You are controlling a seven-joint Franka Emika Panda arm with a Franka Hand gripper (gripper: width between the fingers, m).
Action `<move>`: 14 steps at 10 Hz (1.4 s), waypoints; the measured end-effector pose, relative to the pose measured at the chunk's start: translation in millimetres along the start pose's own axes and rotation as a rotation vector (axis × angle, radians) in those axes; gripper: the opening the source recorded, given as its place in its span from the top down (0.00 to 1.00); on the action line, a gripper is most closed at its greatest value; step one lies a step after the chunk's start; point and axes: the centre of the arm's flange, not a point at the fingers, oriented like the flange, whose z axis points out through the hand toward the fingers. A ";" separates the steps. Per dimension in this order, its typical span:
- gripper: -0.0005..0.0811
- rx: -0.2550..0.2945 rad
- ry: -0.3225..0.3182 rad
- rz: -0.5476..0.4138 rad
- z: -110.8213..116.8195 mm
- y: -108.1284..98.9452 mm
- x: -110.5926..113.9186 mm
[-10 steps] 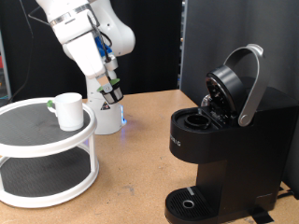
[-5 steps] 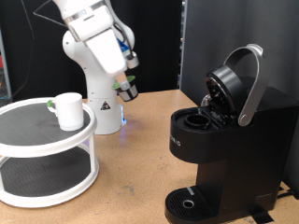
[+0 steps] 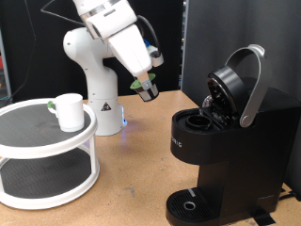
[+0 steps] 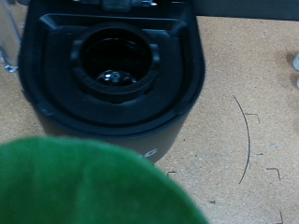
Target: Make a cup of coffee with the keurig machine
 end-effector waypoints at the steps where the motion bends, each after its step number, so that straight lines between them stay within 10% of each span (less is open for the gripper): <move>1: 0.43 -0.004 -0.005 0.006 1.4 1.2 6.1; 14: 0.43 0.097 0.043 -0.064 46.8 -34.5 36.1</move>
